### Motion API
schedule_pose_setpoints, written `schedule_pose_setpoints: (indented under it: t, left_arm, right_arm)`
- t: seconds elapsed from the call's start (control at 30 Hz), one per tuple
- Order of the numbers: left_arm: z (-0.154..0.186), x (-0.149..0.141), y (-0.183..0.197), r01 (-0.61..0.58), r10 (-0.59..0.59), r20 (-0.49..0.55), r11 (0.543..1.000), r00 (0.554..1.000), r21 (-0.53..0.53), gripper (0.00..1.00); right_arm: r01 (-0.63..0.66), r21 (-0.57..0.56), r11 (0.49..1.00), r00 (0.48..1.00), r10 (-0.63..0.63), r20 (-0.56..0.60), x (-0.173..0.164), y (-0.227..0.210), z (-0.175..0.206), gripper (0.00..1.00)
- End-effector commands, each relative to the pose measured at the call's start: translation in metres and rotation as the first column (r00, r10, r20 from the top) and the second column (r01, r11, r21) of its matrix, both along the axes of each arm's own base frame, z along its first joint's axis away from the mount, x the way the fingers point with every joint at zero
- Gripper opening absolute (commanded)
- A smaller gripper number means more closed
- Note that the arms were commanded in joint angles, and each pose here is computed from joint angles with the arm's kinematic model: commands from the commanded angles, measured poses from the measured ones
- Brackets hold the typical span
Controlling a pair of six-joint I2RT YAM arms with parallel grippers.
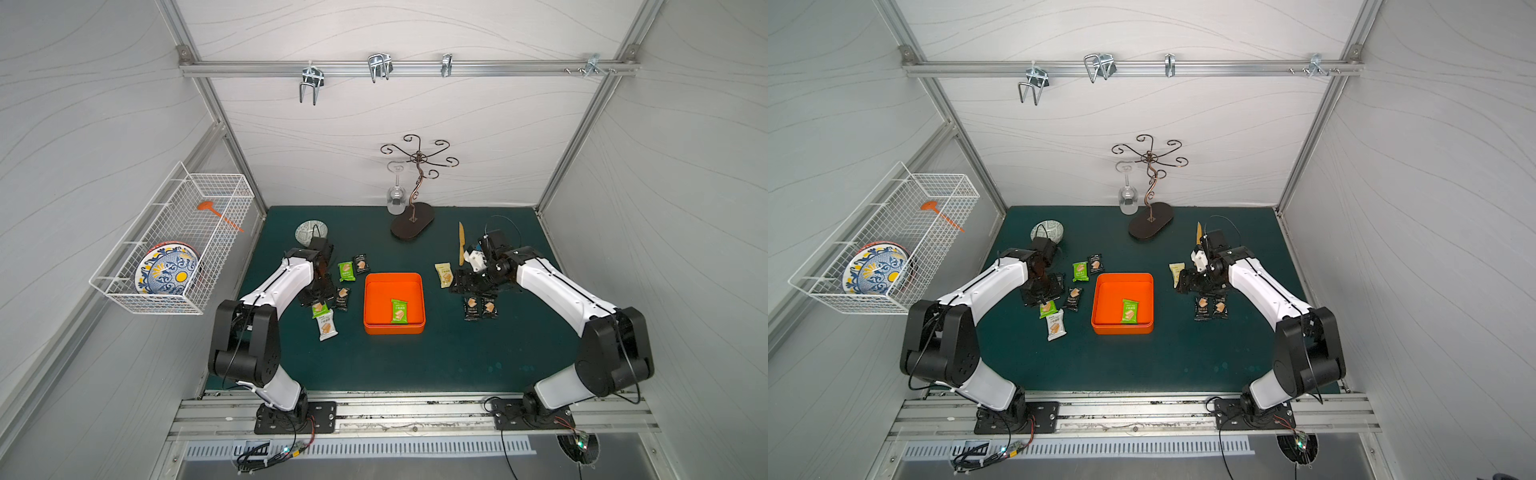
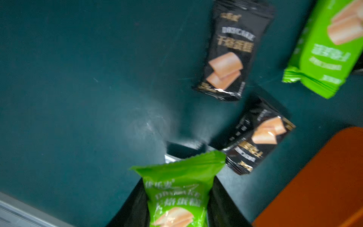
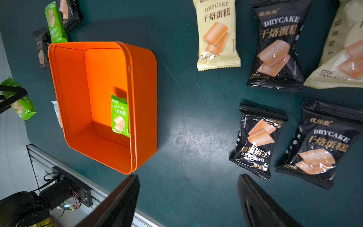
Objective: Take the cookies out of the storage box
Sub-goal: Place the cookie at the center of the board.
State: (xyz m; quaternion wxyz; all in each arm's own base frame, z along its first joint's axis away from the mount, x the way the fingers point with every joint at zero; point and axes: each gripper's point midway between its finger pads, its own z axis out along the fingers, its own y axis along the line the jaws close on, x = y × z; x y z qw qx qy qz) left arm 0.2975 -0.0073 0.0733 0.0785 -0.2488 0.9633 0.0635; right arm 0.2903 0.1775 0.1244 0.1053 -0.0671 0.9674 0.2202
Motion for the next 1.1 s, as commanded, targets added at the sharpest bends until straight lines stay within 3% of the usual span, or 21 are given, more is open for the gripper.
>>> schedule_pose_setpoints:
  t: [0.0,0.5,0.67,0.93,1.07]
  left_arm:
    - [-0.002,0.019,0.016,-0.039,0.037,0.062,0.999,0.997,0.033,0.42]
    - [-0.045,0.03,0.043,-0.094,0.093,0.022,0.995,0.995,0.037,0.44]
    - [-0.049,0.028,0.043,-0.09,0.089,0.012,0.995,0.996,0.04,0.57]
    - [-0.02,0.031,0.044,-0.097,0.095,0.047,0.994,0.994,0.042,0.66]
    - [0.008,0.031,0.035,-0.103,0.104,0.093,0.995,0.99,-0.017,0.67]
  right_arm:
    - [0.001,0.0,1.0,1.0,-0.001,0.007,-0.002,-0.002,0.008,0.84]
    - [0.007,-0.027,1.0,1.0,-0.007,-0.012,-0.004,-0.006,0.006,0.84]
    - [0.004,-0.025,1.0,1.0,-0.005,-0.017,-0.002,-0.004,0.007,0.84]
    - [-0.052,-0.042,0.998,0.998,0.053,0.02,-0.001,0.015,0.018,0.84]
    - [-0.114,-0.031,0.993,0.993,0.115,0.042,-0.01,0.044,0.023,0.83]
